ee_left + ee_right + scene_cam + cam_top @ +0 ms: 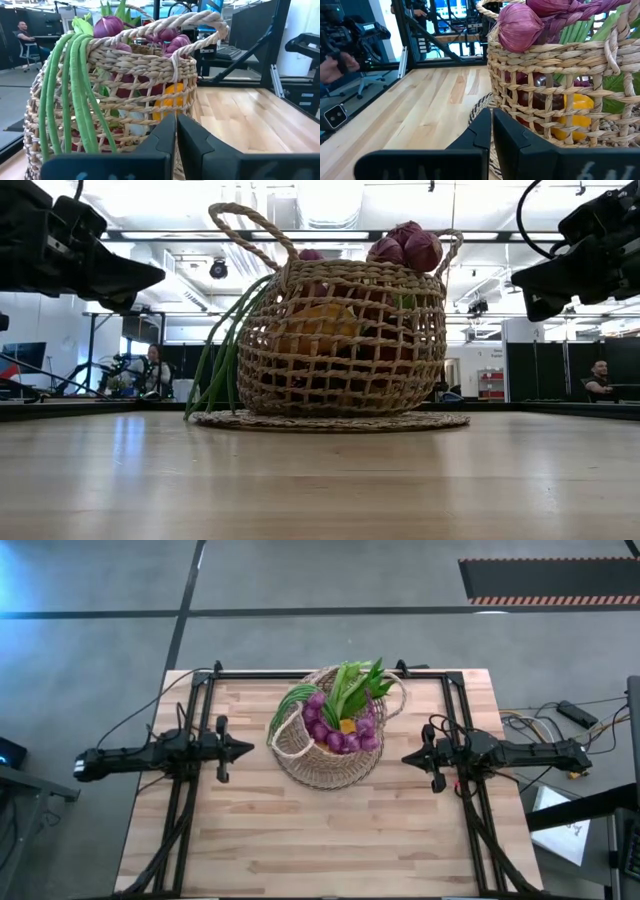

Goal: Build produce basket
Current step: Return to Home Position

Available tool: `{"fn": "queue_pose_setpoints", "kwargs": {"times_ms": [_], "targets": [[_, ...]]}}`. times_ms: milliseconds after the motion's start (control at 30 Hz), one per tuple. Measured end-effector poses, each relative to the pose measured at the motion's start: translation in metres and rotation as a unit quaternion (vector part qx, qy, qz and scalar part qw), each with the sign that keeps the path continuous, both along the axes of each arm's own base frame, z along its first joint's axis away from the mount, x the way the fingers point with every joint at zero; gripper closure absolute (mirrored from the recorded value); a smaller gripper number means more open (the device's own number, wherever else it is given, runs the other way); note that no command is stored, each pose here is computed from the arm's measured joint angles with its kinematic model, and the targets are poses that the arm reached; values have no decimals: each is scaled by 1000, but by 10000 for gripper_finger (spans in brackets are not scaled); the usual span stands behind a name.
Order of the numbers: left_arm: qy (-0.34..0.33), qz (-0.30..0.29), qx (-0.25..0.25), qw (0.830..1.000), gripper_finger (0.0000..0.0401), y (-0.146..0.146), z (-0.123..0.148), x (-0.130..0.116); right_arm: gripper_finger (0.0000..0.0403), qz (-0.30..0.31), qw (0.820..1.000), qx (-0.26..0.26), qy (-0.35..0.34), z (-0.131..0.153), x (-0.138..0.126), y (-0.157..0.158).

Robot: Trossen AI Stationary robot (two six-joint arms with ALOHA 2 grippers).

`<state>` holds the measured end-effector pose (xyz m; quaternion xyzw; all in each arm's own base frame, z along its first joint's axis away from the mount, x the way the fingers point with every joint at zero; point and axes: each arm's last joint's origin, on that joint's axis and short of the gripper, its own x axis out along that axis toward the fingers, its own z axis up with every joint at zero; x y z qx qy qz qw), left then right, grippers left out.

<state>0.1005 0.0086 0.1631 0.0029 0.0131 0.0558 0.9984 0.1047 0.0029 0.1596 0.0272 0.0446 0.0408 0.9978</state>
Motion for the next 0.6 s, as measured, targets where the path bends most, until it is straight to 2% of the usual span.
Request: {"fn": "queue_pose_setpoints", "kwargs": {"times_ms": [600], "targets": [[9,0,0,1000,401,0,-1,2,394,0,1000,0,0,0,0,0]]}}
